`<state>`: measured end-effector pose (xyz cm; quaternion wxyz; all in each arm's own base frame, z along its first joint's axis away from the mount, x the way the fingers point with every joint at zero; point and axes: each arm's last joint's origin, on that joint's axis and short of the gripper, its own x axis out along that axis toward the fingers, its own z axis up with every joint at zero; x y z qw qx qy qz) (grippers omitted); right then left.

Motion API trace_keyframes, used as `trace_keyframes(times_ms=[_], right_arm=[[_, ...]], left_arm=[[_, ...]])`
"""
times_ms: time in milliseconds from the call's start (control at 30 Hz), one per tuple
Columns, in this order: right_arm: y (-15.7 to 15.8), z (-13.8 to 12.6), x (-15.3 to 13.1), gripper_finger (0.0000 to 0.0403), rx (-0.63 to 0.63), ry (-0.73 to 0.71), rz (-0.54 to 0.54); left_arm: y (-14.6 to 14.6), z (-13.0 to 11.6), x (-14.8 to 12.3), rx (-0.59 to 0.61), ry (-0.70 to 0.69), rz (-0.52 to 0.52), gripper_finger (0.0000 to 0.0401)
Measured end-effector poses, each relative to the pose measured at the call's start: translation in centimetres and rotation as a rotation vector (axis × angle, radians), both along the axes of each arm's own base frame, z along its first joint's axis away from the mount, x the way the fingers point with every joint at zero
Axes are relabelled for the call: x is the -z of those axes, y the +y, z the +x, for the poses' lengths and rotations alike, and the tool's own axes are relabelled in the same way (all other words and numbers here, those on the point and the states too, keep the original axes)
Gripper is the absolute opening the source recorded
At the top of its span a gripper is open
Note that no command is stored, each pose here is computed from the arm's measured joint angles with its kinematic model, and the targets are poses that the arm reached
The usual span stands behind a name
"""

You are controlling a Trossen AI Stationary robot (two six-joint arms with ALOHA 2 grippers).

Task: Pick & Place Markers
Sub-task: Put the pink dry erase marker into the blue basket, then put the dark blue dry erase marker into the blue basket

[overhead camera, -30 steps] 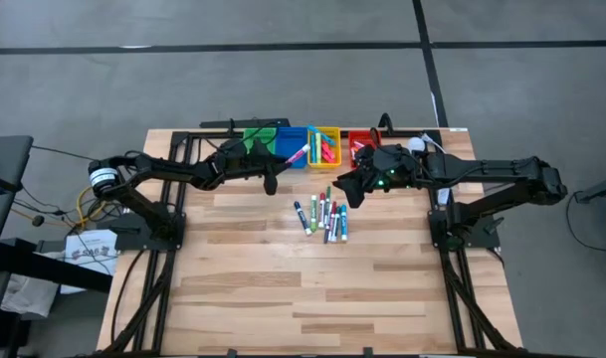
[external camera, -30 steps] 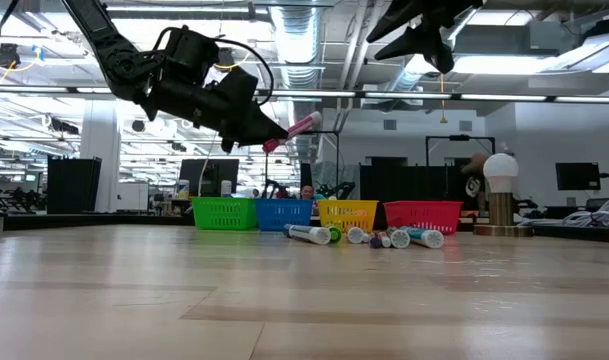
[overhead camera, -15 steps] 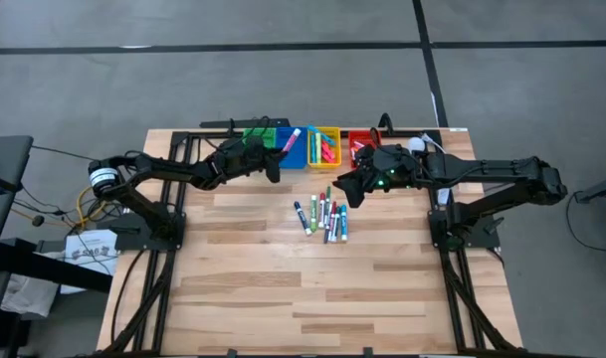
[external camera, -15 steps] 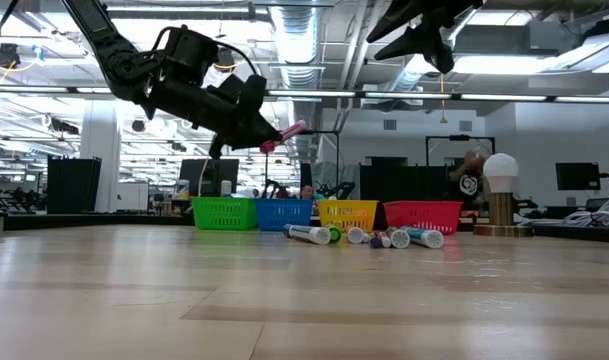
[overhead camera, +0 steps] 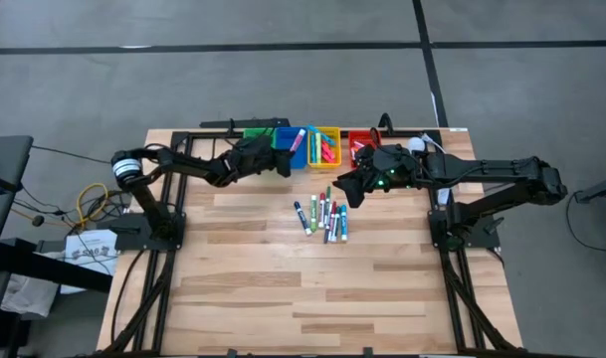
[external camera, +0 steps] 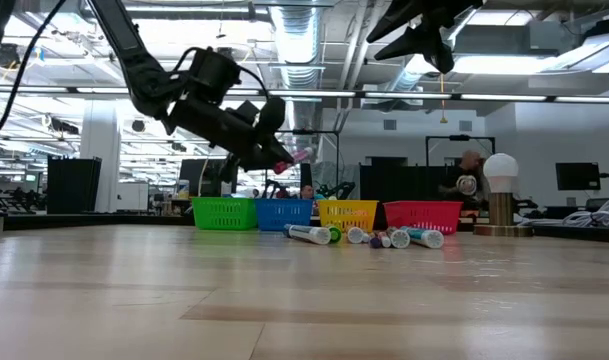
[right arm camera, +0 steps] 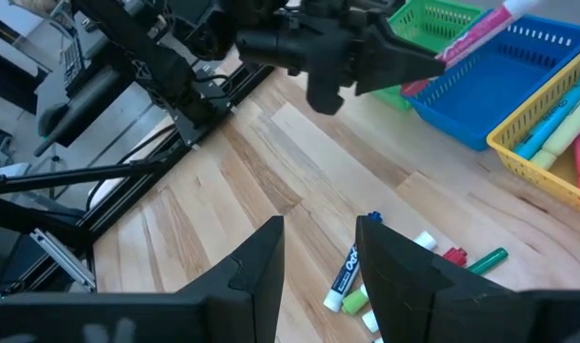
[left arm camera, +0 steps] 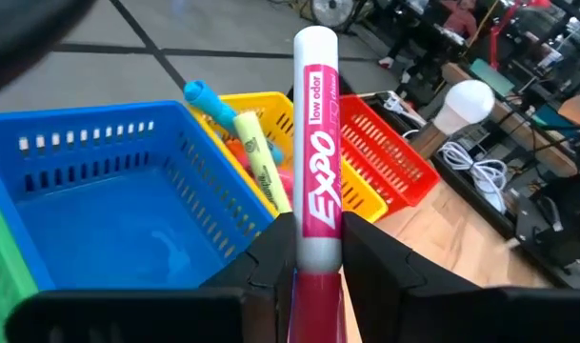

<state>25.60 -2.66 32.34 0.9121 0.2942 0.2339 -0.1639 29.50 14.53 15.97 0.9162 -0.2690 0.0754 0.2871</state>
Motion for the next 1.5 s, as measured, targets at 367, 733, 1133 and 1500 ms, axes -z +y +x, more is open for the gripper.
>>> trace_keyframes(times_ms=[367,733,1133,1500], right_arm=[[0.0,0.0,0.0,0.0123,0.000,0.000,-0.001],[0.1,0.0,0.0,0.0123,-0.004,0.003,-0.002],[0.2,-1.4,1.8,0.0123,-0.159,0.278,-0.168],[0.7,-2.8,2.9,0.0123,-0.352,0.485,-0.299]], left_arm=[[2.7,-1.2,0.2,-0.095,0.025,-0.011,0.0105],[2.5,-1.2,-0.6,-0.020,0.033,0.064,0.0120],[-4.6,-1.8,-6.9,0.557,0.285,0.830,0.0113],[-9.4,-0.8,-3.8,0.734,0.598,0.892,0.0112]])
